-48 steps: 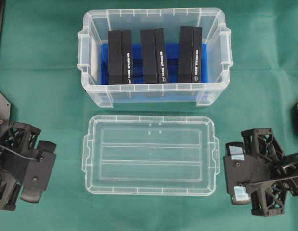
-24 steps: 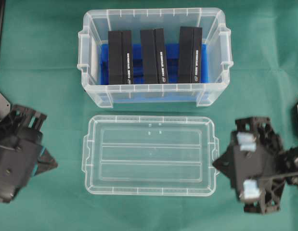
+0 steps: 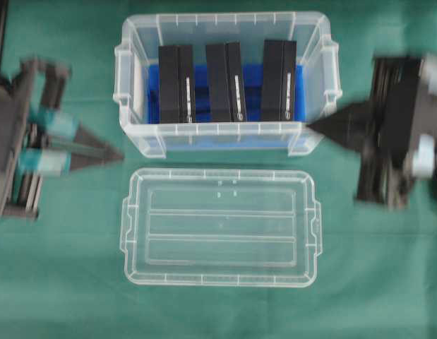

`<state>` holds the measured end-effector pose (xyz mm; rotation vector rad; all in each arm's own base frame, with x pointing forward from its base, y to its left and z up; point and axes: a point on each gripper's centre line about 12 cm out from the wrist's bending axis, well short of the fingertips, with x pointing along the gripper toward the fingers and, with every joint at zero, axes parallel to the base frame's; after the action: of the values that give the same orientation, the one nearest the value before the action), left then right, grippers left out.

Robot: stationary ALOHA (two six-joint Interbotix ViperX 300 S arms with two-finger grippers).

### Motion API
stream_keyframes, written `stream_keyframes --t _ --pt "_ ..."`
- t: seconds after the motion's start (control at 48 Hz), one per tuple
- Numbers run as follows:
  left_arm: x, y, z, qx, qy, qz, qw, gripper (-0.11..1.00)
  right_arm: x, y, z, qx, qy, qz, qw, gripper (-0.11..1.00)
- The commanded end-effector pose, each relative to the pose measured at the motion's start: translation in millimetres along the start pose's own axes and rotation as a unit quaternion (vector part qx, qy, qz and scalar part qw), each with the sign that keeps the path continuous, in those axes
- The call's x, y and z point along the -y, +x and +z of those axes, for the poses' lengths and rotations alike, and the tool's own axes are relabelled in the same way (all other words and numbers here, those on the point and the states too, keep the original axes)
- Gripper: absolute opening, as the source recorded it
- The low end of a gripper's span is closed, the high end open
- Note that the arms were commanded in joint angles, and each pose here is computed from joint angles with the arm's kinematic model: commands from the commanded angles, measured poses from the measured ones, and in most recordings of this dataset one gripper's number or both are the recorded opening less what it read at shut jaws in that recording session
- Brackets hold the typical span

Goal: Clamp the lid of the box with both arms, then lift and open it.

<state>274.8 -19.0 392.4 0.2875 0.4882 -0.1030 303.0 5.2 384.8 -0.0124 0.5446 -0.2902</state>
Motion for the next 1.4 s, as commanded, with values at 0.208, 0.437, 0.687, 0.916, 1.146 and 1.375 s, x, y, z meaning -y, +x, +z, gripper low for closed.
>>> stream_keyframes --t 0.208,0.437,0.687,0.916,1.146,1.375 --pt "-44.8 3.1 -21.6 0.003 -0.023 0.078 0.9966 0.00 54.7 13.6 -16.9 0.038 -0.009 -0.045 0.9982 -0.02" --pt "-58.8 7.0 -46.5 0.051 -0.054 0.122 0.9897 0.00 70.4 25.0 -45.4 0.075 0.002 -0.031 0.9967 -0.02" --pt "-54.7 15.5 -78.4 0.050 -0.073 0.131 0.9874 0.00 82.4 36.1 -69.9 0.087 0.007 -0.028 0.9958 -0.02" --pt "-50.7 21.9 -91.7 0.059 -0.078 0.133 0.9863 0.00 86.4 40.3 -77.0 0.104 0.009 -0.020 0.9944 -0.02" --pt "-50.4 22.8 -95.0 0.058 -0.080 0.134 0.9861 0.00 86.3 41.9 -79.5 0.101 0.010 -0.019 0.9947 -0.02" --pt "-45.6 20.0 -91.0 0.070 -0.084 0.126 0.9860 0.00 81.9 39.6 -77.7 0.110 0.010 -0.009 0.9938 -0.02"
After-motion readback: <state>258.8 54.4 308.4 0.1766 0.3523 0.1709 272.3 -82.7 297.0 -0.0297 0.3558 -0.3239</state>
